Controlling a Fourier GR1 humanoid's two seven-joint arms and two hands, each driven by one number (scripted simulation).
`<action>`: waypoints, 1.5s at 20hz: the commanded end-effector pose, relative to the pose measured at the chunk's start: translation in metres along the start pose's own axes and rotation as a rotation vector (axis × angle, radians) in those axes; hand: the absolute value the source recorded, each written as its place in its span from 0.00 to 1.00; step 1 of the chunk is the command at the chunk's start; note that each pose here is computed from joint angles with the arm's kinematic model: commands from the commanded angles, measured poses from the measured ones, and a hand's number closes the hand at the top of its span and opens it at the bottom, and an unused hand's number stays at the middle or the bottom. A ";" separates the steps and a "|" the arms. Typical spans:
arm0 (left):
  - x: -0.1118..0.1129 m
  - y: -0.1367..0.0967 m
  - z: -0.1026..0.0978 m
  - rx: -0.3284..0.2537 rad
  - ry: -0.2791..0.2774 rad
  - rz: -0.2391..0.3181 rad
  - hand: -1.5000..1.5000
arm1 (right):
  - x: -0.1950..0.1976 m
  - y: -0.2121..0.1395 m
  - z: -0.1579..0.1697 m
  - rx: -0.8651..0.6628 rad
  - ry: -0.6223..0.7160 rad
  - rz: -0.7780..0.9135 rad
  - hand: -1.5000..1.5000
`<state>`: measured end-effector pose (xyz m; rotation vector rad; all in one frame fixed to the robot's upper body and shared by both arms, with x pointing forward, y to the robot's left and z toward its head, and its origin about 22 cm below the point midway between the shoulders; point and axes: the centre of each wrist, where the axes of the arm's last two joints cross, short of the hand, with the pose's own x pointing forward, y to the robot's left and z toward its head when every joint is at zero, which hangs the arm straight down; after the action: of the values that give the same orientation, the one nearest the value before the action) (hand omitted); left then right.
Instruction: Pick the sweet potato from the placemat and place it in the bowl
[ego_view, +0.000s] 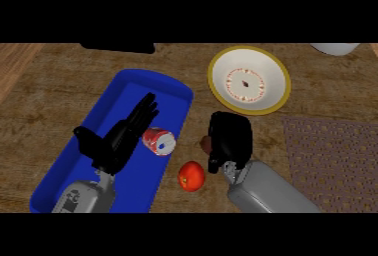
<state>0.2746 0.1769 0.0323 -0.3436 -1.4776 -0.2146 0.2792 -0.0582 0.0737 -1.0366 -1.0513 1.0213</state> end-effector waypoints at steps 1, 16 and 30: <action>-0.001 0.013 -0.001 0.059 0.004 -0.002 0.50 | 0.067 -0.013 0.041 -0.095 -0.028 -0.001 1.00; -0.004 0.026 0.011 0.070 0.012 0.004 0.50 | 0.131 -0.129 0.047 -0.390 0.000 -0.069 1.00; -0.006 0.015 0.012 0.089 -0.006 0.022 0.50 | 0.098 -0.148 -0.050 -0.455 0.056 -0.179 1.00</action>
<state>0.2692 0.2018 0.0261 -0.2817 -1.4849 -0.1405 0.3490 0.0121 0.2334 -1.3022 -1.3957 0.7625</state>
